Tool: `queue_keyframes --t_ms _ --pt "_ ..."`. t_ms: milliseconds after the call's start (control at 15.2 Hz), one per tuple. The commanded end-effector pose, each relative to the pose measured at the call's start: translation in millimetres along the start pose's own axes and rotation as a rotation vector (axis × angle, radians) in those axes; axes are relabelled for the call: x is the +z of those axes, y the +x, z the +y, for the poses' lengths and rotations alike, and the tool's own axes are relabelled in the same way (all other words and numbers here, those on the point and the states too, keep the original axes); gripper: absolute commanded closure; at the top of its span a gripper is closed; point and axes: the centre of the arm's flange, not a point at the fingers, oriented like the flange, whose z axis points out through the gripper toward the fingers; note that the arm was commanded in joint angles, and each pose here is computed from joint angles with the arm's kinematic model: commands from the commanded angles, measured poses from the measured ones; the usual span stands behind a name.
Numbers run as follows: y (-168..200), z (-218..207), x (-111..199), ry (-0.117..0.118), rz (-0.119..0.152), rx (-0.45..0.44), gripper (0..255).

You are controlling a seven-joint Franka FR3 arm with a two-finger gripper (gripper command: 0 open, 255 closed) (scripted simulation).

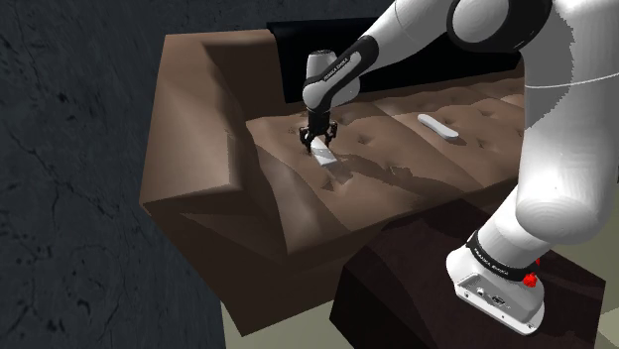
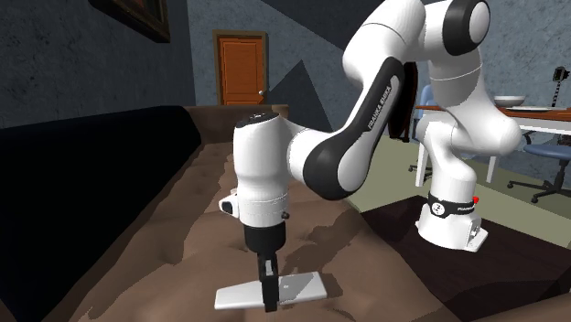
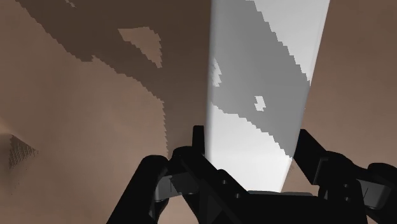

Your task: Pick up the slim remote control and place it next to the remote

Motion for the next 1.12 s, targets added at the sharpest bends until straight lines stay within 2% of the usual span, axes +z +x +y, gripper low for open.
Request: queue_keyframes --t_ms 0,858,1056 --pt "-1 0 -11 0.0 0.0 0.0 255" --pt "-3 1 -75 0.0 0.0 0.0 255" --pt "-12 40 -75 0.0 0.0 0.0 255"
